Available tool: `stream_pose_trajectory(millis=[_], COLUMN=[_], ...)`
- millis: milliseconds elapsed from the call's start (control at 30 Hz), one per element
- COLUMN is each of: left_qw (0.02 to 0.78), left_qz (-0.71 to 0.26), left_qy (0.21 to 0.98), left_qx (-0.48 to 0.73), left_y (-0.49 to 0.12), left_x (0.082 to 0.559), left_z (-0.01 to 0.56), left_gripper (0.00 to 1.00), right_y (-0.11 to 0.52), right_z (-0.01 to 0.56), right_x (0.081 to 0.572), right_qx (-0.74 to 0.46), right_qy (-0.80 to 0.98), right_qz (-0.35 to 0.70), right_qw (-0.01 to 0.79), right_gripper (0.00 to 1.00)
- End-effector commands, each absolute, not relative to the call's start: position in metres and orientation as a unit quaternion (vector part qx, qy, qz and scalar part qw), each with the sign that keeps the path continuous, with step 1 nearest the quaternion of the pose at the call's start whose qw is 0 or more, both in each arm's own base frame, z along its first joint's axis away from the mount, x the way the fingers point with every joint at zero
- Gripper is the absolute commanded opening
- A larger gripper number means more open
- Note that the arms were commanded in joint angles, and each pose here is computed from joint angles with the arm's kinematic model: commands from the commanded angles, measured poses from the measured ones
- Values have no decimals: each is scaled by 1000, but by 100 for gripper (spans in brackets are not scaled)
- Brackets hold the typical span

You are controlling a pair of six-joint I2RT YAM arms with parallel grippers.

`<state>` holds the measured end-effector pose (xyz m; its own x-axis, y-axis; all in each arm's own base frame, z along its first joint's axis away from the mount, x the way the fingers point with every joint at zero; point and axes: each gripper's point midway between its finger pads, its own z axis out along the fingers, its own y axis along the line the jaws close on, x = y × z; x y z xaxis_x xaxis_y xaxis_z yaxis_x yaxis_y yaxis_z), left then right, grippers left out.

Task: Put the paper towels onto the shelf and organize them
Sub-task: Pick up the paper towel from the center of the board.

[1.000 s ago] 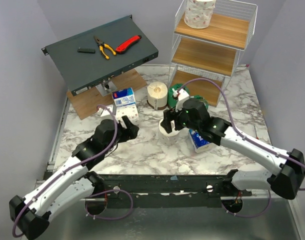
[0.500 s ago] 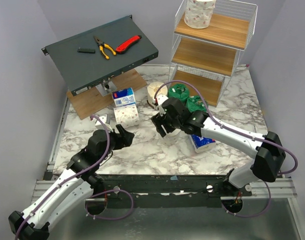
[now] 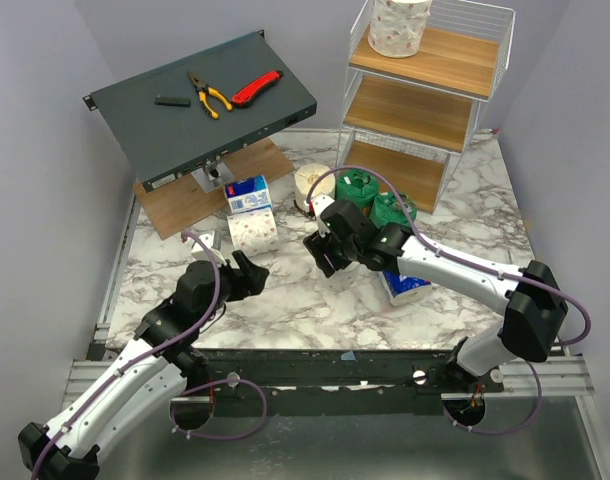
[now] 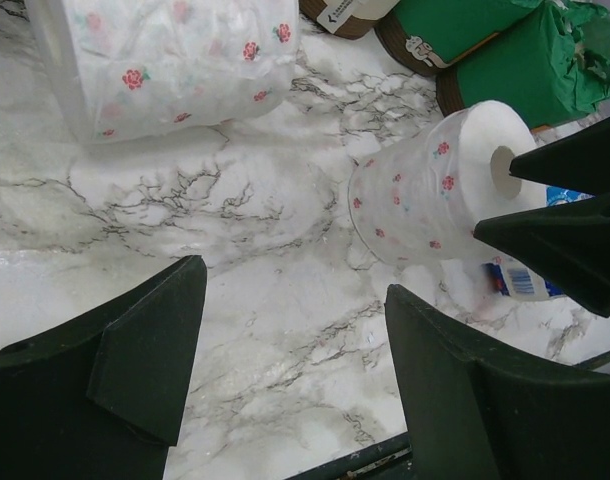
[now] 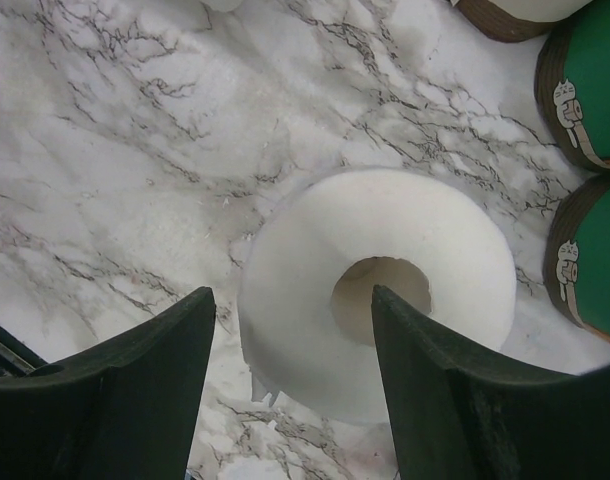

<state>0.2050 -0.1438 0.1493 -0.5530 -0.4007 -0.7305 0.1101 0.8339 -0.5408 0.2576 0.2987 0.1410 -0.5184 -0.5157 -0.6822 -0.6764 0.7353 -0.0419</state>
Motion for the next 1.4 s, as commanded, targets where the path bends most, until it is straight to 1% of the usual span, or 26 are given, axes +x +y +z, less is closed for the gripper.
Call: stream_pose_trajectory(millis=[0, 133, 333, 500, 800, 933, 1033, 1133, 1367], left_qw=[465, 459, 454, 453, 454, 459, 470, 487, 504], left_qz=[-291, -294, -297, -297, -295, -296, -287, -276, -294], left_qy=[832, 834, 836, 836, 836, 833, 831, 825, 809], left_qx=[-82, -84, -86, -88, -88, -86, -84, -77, -71], left_y=[-150, -152, -154, -154, -155, -155, -151, -146, -151], left_x=[207, 207, 207, 207, 209, 210, 212, 215, 220], left_z=[152, 149, 148, 146, 147, 151, 159, 170, 200], left_gripper=[75, 75, 75, 75, 75, 75, 75, 75, 75], right_y=[294, 293, 295, 293, 290, 288, 289, 289, 266], right_z=[122, 118, 114, 112, 111, 121, 147, 194, 305], right_x=[250, 250, 252, 253, 252, 254, 258, 265, 288], right_qx=[-351, -346, -340, -340, -339, -334, -319, -305, -252], right_qy=[871, 873, 875, 875, 878, 877, 873, 860, 836], right_qz=[105, 103, 102, 97, 91, 89, 97, 104, 58], right_qw=[326, 327, 330, 330, 325, 334, 356, 396, 484], right_gripper=[67, 66, 59, 55, 39, 33, 30, 29, 28])
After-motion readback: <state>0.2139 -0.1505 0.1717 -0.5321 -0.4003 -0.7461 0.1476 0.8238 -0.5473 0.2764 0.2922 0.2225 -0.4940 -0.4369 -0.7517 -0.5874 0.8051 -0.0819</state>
